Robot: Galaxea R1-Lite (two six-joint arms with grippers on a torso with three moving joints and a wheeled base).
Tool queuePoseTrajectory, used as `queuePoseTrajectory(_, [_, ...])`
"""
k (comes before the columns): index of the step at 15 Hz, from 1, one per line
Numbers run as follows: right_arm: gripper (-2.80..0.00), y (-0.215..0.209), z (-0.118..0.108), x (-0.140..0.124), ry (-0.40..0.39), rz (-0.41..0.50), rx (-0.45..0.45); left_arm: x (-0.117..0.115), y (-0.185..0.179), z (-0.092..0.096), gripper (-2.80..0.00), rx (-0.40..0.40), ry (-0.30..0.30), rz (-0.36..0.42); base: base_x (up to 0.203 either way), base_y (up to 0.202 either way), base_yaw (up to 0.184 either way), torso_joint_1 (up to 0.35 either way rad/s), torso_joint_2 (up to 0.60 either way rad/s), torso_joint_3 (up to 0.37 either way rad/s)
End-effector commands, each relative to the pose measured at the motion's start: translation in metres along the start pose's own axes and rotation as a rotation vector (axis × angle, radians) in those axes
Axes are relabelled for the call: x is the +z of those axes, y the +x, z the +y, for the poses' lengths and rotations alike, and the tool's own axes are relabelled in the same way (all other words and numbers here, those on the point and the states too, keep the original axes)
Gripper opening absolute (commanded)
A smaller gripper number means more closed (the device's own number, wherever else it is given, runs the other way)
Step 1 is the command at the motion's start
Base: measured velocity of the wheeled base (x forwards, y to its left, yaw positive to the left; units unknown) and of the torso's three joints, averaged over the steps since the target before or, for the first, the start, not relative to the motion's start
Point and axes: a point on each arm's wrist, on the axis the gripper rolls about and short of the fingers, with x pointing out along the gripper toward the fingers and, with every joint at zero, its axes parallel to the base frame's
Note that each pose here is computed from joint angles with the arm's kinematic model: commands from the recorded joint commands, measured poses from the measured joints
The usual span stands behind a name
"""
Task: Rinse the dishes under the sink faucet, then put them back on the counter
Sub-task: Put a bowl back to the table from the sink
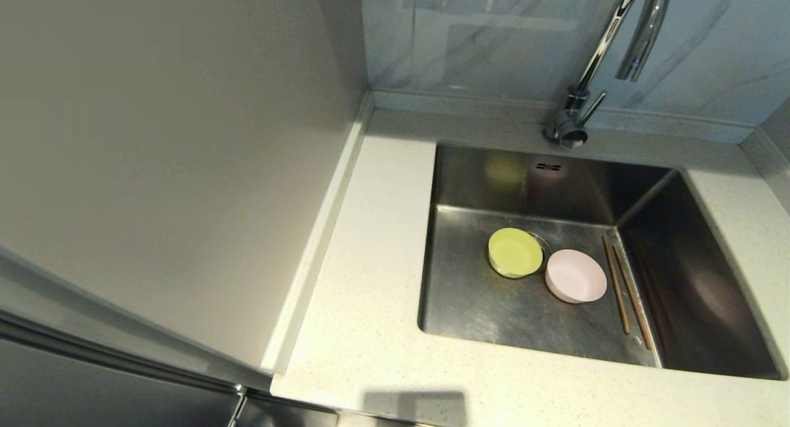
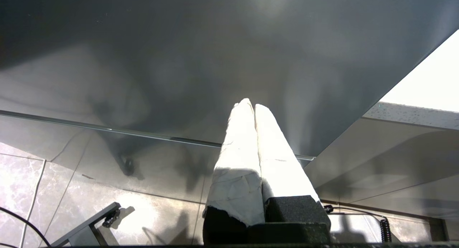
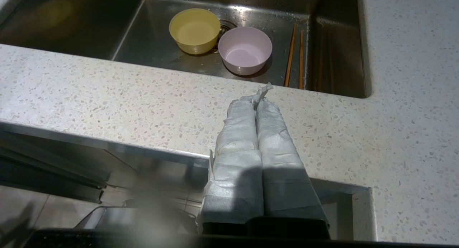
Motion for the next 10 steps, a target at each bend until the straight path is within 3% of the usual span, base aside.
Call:
queuePoseTrajectory(1, [-2.8,0.0,0.0,0.0001,0.0,0.0,-0.001,0.0,-0.0002,0.0,-2.8,0.001,-0.001,-0.003,0.0,0.0,0.0,0.0,0.0,0.0])
queuePoseTrajectory(10, [-2.8,0.0,0.0,0.0001,0.0,0.0,-0.001,0.0,-0.0002,0.0,-2.8,0.001,-0.001,-0.003,0.0,0.0,0.0,0.0,0.0,0.0])
